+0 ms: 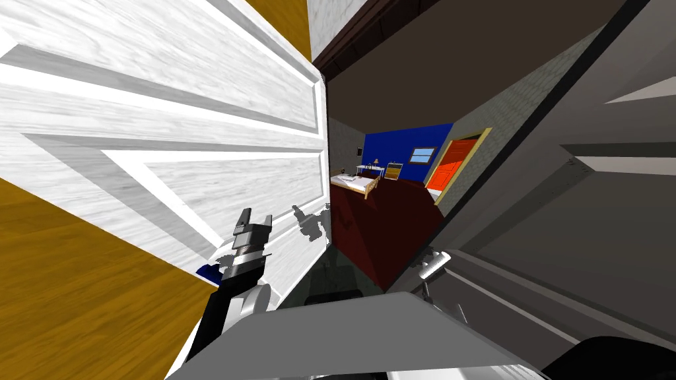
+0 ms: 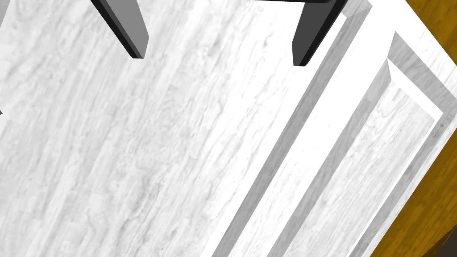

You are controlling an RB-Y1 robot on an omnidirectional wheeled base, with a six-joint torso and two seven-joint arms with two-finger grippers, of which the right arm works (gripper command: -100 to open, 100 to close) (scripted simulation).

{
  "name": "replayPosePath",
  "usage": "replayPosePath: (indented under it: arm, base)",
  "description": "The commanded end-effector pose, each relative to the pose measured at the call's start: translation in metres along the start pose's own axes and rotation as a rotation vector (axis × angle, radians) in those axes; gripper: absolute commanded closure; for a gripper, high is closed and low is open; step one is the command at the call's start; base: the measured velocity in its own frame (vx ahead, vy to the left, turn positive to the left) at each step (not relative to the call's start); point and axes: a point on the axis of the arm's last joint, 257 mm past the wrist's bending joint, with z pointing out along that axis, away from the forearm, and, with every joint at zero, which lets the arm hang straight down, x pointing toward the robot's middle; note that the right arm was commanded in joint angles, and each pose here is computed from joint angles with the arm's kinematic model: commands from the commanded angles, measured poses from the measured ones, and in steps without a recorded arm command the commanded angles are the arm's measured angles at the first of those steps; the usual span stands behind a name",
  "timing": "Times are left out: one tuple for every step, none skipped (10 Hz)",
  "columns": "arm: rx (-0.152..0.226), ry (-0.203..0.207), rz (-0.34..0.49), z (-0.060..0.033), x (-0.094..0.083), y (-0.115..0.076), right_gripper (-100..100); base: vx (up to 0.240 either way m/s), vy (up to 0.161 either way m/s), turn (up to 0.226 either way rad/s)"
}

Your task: Pull the door open

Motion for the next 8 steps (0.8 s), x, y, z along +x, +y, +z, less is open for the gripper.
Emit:
replayPosePath:
  arm:
    - [0.016,-0.001,0.002,0.0117,-0.002,-0.002,-100]
    - [0.027,-0.002,0.002,0.0204,-0.002,-0.002,-100]
    - [0.037,-0.002,0.002,0.0295,-0.003,-0.003,-100]
    - [0.047,-0.003,0.001,0.0386,-0.003,-0.004,-100]
    - [0.055,-0.003,0.001,0.0476,-0.003,-0.004,-100]
    - [0.063,-0.002,0.000,0.0562,-0.002,-0.005,-100]
    - [0.069,-0.002,0.000,0.0640,-0.002,-0.005,-100]
    - [0.074,-0.002,-0.001,0.0707,-0.001,-0.005,-100]
  base:
    - [0.067,-0.036,-0.104]
    - [0.071,-0.039,-0.109]
    - [0.074,-0.054,-0.112]
    - [0.092,-0.039,-0.101]
    - [0.106,-0.040,-0.082]
    - [0.089,-0.044,-0.077]
    - [0.103,-0.039,-0.092]
    - [0.106,-0.023,-0.062]
